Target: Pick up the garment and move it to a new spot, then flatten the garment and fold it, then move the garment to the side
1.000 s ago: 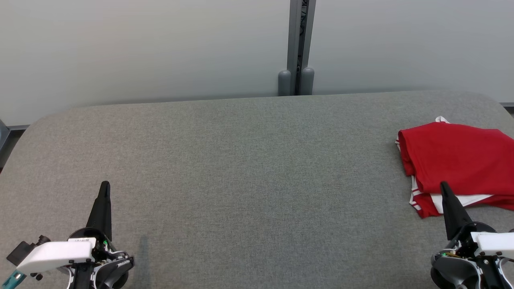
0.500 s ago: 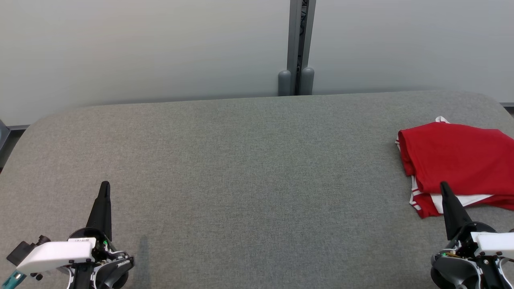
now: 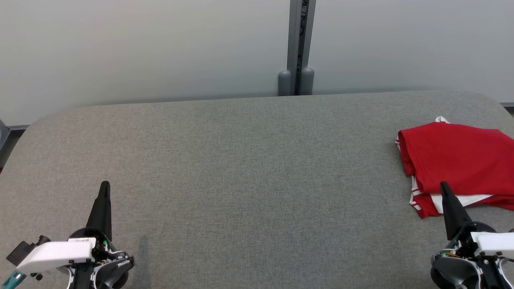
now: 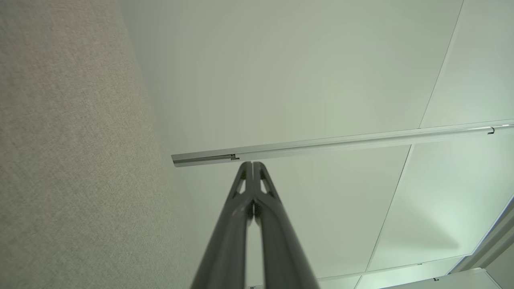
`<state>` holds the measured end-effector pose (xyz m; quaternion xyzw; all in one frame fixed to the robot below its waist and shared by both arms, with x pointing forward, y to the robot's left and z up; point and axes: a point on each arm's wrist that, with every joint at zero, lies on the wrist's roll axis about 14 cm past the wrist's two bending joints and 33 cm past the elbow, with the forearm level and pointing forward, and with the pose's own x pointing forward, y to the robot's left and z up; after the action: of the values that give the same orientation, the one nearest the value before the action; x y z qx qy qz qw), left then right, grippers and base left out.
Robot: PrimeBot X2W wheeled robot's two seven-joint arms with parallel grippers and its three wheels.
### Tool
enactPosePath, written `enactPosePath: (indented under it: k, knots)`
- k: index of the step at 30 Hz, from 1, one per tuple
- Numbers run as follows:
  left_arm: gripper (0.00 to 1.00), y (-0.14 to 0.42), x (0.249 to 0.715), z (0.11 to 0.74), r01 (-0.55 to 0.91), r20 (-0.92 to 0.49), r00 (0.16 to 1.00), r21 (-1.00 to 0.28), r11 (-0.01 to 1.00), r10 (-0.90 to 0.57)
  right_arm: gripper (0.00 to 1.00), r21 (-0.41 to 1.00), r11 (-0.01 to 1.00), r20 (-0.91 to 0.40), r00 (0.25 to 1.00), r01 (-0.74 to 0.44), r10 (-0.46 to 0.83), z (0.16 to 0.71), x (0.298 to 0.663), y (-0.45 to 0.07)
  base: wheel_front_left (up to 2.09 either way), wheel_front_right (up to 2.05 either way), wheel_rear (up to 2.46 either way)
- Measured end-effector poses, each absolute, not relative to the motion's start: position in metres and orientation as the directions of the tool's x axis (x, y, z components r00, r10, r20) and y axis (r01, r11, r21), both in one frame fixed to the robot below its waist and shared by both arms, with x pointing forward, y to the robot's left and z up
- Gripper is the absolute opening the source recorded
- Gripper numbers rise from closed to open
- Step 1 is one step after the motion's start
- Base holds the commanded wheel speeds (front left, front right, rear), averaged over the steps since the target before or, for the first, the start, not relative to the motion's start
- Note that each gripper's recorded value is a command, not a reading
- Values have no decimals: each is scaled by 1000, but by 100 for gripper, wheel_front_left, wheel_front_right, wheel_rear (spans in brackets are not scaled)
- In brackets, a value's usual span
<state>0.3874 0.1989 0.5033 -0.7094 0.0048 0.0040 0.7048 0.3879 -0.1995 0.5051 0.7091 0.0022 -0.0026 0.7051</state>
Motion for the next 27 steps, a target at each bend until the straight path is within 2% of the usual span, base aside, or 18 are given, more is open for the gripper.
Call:
enactPosePath:
  k: [27]
  knots:
    - [0,199,387,503,-12,-12,1000,-1000,-7,-1,0,1000,-6,-7,1000,7,-1,505,388,-200,0,0,0]
